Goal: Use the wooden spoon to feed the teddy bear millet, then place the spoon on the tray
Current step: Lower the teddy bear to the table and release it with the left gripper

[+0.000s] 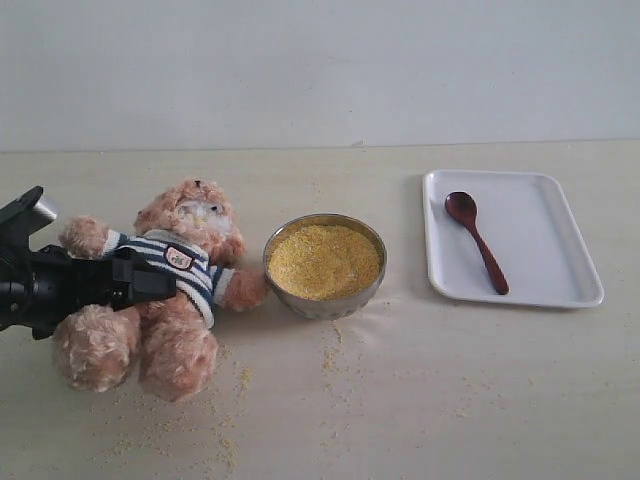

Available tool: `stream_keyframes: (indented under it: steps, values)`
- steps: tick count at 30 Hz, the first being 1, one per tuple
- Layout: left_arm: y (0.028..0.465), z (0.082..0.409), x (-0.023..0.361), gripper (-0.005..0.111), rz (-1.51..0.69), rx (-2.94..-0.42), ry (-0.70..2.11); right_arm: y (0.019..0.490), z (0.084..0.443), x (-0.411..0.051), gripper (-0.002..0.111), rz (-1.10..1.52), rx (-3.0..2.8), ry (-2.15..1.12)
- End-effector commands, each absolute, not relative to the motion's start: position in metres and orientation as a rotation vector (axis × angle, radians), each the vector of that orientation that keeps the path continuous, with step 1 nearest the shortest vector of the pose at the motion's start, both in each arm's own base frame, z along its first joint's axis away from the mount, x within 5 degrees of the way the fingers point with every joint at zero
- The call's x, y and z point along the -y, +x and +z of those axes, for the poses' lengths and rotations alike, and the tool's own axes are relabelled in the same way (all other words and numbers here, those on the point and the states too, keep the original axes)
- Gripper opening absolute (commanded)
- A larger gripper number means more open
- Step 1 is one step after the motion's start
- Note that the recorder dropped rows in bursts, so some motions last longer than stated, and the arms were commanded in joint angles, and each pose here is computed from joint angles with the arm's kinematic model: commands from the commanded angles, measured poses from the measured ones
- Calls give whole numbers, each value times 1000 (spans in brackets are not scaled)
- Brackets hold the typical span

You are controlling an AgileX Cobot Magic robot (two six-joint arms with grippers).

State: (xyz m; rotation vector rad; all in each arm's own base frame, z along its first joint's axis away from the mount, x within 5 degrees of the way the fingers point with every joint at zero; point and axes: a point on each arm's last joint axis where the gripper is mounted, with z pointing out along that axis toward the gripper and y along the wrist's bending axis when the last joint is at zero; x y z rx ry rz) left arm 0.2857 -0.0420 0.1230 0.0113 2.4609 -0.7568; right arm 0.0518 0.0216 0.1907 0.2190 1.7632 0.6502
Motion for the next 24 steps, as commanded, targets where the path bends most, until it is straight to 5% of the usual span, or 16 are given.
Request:
stream_keyframes:
  steps: [1,11,24]
  values:
    - [286,122,44,110,-750,-2458,61,52,191,-21,0,646,-1755,219]
    - [285,145,42,110,-727,-2396,20,52,191,-21,0,645,-1755,218]
    - [253,260,25,108,-596,-2036,-186,52,191,-21,0,645,-1755,218]
